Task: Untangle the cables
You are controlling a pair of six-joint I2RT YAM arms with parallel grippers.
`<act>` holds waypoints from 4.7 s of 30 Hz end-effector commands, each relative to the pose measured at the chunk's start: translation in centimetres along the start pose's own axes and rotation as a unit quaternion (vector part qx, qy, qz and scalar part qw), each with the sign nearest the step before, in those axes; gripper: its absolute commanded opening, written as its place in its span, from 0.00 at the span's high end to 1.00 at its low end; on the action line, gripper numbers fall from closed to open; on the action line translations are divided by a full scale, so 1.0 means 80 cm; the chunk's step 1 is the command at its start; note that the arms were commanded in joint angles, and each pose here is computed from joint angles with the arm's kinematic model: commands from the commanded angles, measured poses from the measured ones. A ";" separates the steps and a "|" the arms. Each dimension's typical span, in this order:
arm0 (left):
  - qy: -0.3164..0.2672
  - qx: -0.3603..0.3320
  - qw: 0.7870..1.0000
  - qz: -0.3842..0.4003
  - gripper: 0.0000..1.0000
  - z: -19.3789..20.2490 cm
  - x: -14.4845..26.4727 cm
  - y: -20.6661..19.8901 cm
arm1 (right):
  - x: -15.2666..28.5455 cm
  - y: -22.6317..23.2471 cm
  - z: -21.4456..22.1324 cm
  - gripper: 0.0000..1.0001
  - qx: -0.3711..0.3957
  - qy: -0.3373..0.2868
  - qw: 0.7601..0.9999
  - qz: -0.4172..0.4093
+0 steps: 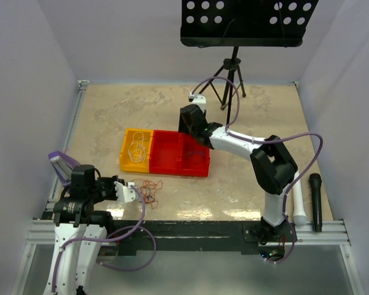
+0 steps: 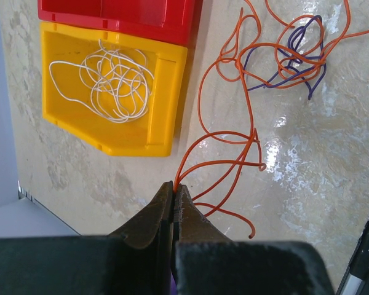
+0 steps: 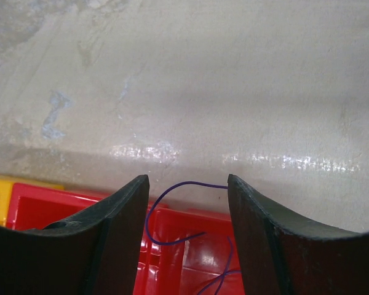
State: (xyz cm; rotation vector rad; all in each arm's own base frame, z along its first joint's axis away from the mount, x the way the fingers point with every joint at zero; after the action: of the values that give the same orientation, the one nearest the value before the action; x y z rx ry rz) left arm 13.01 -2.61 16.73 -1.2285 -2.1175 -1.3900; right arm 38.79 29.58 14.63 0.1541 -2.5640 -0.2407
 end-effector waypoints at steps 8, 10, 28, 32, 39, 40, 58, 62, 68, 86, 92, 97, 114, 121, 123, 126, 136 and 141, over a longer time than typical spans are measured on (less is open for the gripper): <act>-0.009 0.002 1.000 -0.005 1.00 -0.001 -0.004 -0.001 | 0.003 0.037 -0.023 0.48 -0.014 -0.018 1.000 -0.019; -0.008 0.002 1.000 -0.006 1.00 -0.001 -0.004 0.000 | 0.001 0.039 -0.021 0.49 -0.015 -0.015 1.000 -0.017; -0.008 0.002 1.000 -0.006 1.00 0.000 -0.005 -0.001 | 0.007 0.036 0.000 0.53 0.006 -0.014 0.999 0.028; -0.008 0.003 1.000 -0.004 1.00 0.000 -0.005 -0.002 | 0.010 0.035 0.003 0.54 0.004 -0.017 0.999 0.031; -0.012 0.002 1.000 -0.006 1.00 -0.002 -0.005 -0.001 | 0.009 0.038 0.006 0.65 0.003 -0.016 0.999 0.030; -0.011 0.003 1.000 -0.005 1.00 -0.001 -0.005 -0.001 | 0.008 0.037 0.006 0.66 0.003 -0.017 0.999 0.032; -0.013 0.002 1.000 -0.006 1.00 -0.005 0.000 0.002 | 0.024 0.037 0.019 0.61 -0.045 -0.008 0.999 0.011; -0.008 0.004 1.000 -0.008 1.00 -0.004 0.001 0.003 | 0.022 0.047 0.009 0.61 -0.053 -0.017 0.998 0.000; -0.007 0.003 1.000 -0.009 1.00 -0.005 0.002 0.004 | 0.009 0.057 0.004 0.69 -0.058 -0.022 0.998 0.001; -0.004 0.006 1.000 -0.005 1.00 -0.001 -0.001 -0.001 | 0.105 0.039 -0.021 1.00 -0.112 -0.055 0.991 -0.050; -0.008 0.007 1.000 -0.005 1.00 -0.003 -0.001 -0.002 | 0.125 0.022 0.033 1.00 -0.131 -0.012 0.989 -0.074; -0.008 0.007 1.000 -0.005 1.00 -0.003 -0.001 -0.002 | 0.117 0.006 0.070 1.00 -0.130 0.015 0.990 -0.059; -0.044 0.012 0.998 -0.037 1.00 -0.023 0.008 0.021 | 0.033 -0.016 0.096 1.00 -0.072 0.043 0.996 0.020; -0.047 0.013 0.998 -0.041 1.00 -0.025 0.010 0.022 | 0.012 -0.052 0.082 1.00 -0.039 0.034 0.997 0.055; -0.053 0.019 0.997 -0.044 1.00 -0.028 0.011 0.023 | 0.011 -0.055 0.075 1.00 -0.031 0.025 0.997 0.061; -0.074 0.028 0.996 -0.049 1.00 -0.039 0.016 0.030 | 0.009 -0.059 0.065 1.00 -0.015 0.015 0.998 0.067; -0.174 0.047 0.981 -0.076 1.00 -0.093 0.046 0.063 | 0.050 -0.051 0.021 0.41 -0.005 0.007 1.000 0.013; -0.197 0.045 0.975 -0.087 1.00 -0.110 0.062 0.074 | 0.108 -0.041 -0.009 0.27 -0.007 -0.011 0.999 -0.041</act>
State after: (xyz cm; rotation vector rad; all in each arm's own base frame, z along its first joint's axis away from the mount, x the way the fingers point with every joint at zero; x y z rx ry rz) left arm 13.52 -5.76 24.68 -1.3175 -2.4881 -1.2002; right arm 33.80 24.85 14.01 0.1210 -2.5210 -0.2408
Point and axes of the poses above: each gripper's point midway between its finger pads, its own x axis back along the fingers, its own y axis along the line the jaws close on, z = x × y, the point moved 5 cm from there along x, back along the fingers
